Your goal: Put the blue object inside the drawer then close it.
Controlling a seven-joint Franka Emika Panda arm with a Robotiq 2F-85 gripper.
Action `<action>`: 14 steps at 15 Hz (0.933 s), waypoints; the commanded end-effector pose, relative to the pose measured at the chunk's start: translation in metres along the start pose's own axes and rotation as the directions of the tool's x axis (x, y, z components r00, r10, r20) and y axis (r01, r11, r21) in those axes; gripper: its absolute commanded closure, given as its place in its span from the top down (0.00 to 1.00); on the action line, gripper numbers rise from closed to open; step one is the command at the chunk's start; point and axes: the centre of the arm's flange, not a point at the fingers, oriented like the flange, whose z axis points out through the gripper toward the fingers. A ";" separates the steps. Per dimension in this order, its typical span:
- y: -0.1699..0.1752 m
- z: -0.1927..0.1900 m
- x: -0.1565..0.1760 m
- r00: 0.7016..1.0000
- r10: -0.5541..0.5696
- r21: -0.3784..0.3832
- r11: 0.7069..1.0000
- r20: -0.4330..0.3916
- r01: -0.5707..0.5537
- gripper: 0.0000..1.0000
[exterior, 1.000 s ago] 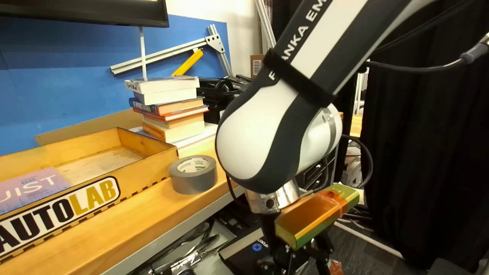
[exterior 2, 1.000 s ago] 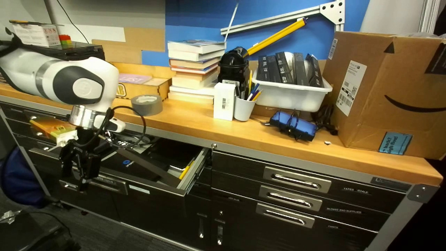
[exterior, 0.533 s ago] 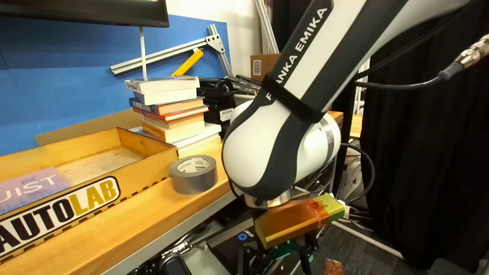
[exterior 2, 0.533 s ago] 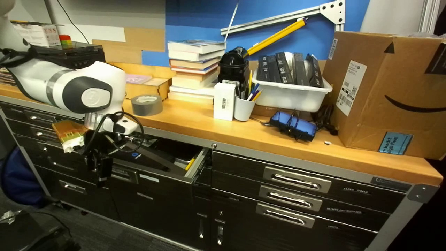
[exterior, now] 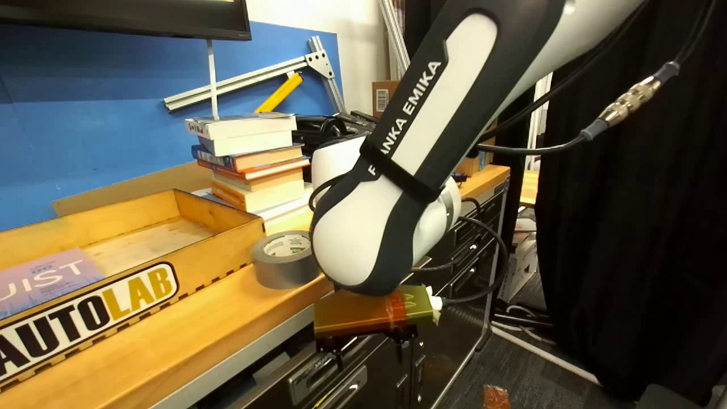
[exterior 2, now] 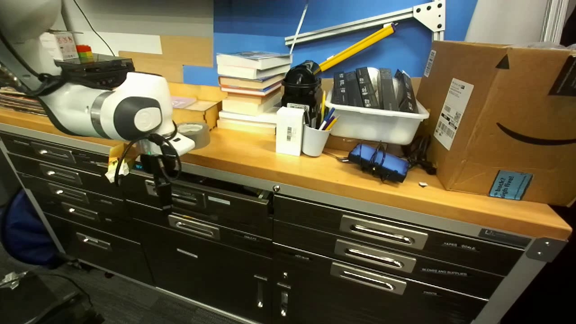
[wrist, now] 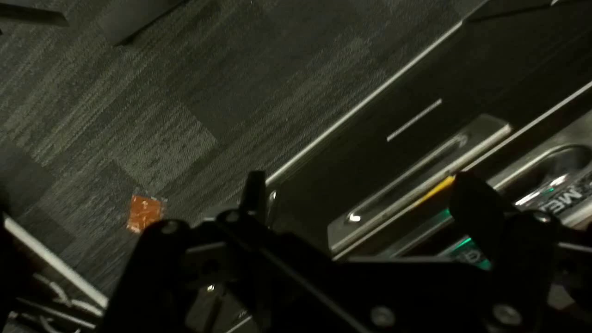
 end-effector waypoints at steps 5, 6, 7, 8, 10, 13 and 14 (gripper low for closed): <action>-0.058 -0.001 0.011 0.957 0.156 -0.100 0.978 -0.245 -0.185 1.00; -0.055 -0.005 0.003 0.950 0.165 -0.097 0.976 -0.265 -0.197 1.00; -0.053 -0.012 -0.008 0.945 0.170 -0.093 0.975 -0.280 -0.203 1.00; -0.048 -0.017 -0.017 0.941 0.164 -0.081 0.977 -0.296 -0.196 1.00; -0.042 -0.035 -0.034 0.957 0.072 -0.094 0.990 -0.280 -0.102 1.00; -0.037 -0.076 -0.056 0.964 -0.136 -0.133 0.985 -0.227 0.108 1.00; -0.034 -0.089 -0.061 0.960 -0.193 -0.150 0.975 -0.203 0.164 1.00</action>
